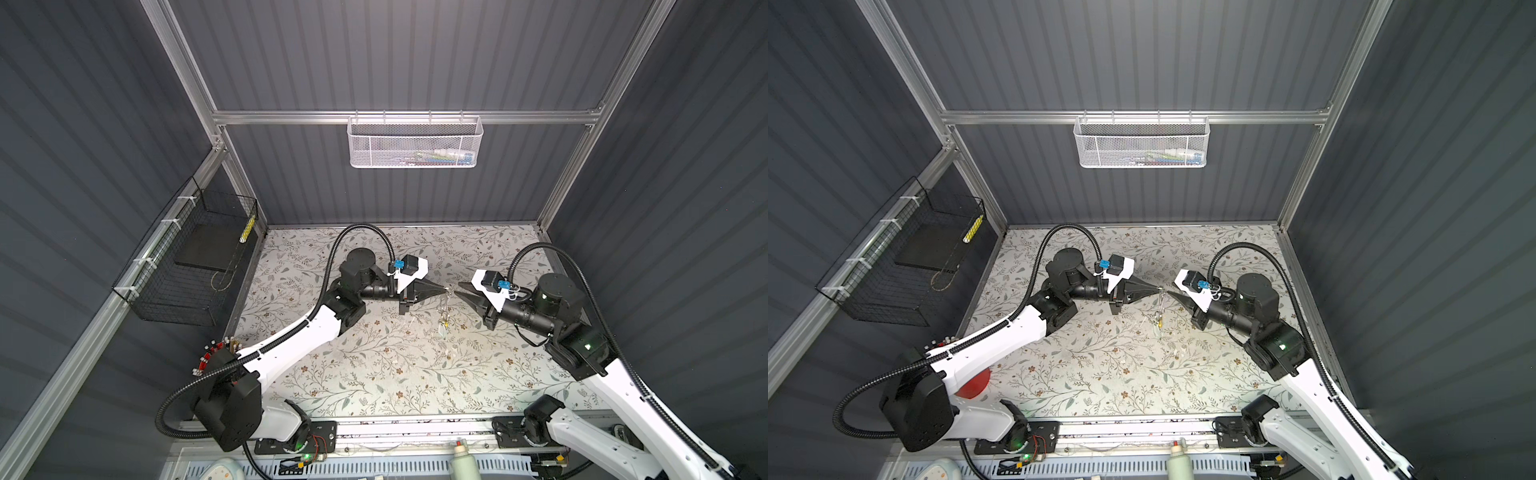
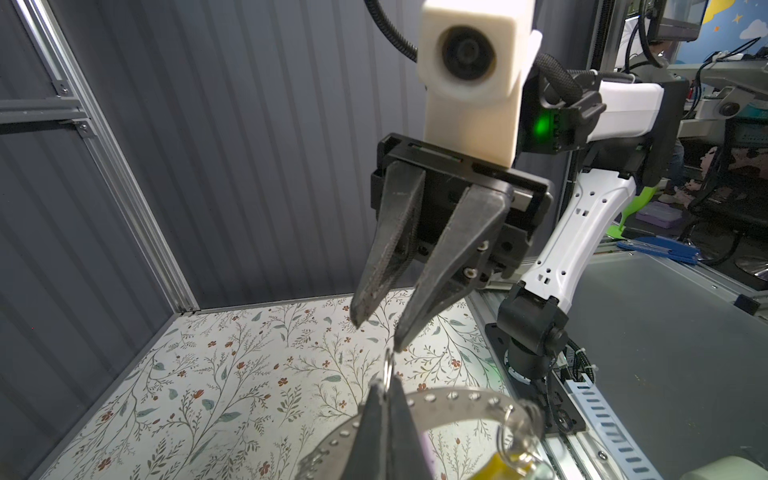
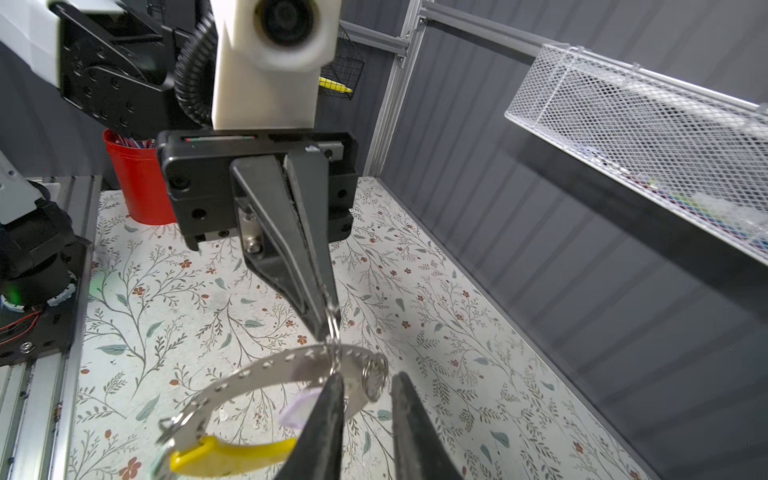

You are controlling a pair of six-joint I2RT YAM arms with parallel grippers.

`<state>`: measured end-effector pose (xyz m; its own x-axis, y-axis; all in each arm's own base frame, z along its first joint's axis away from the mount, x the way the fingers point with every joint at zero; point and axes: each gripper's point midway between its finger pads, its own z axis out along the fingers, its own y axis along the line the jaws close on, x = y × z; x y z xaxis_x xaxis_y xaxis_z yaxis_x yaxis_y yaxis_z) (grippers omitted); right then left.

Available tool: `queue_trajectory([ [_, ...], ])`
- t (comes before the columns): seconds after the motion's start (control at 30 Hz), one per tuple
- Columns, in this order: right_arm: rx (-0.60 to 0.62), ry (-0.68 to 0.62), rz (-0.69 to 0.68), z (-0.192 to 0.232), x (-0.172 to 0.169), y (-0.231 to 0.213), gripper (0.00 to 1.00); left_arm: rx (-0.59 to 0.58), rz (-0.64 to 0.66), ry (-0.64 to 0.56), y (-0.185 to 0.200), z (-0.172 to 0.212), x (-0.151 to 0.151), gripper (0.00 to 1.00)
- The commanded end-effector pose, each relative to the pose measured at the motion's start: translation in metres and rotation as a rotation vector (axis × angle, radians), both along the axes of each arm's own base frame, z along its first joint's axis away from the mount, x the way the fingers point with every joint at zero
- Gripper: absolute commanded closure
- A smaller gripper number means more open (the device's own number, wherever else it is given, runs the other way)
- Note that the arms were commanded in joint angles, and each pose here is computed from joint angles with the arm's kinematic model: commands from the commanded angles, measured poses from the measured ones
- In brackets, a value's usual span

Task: Put the keys on the keyring

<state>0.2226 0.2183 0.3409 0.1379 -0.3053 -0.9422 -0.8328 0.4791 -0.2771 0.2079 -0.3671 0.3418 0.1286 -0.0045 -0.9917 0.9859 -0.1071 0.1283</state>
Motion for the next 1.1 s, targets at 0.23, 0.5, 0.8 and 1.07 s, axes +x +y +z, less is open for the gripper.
queue_trajectory([
  [0.23, 0.006, 0.039, 0.080, 0.003, -0.007, 0.012, 0.81, -0.008, -0.036, -0.058, -0.001, 0.015, -0.007, 1.00],
  [0.5, -0.019, 0.082, 0.106, -0.006, -0.008, 0.016, 0.83, -0.011, -0.039, -0.067, 0.000, 0.017, -0.007, 1.00],
  [0.8, 0.000, 0.057, 0.115, 0.001, -0.011, 0.016, 0.96, 0.009, -0.042, -0.069, 0.000, 0.012, -0.009, 1.00],
  [1.07, -0.010, 0.104, 0.117, -0.001, -0.014, 0.015, 1.00, 0.079, 0.031, -0.123, 0.002, 0.004, 0.002, 0.90],
])
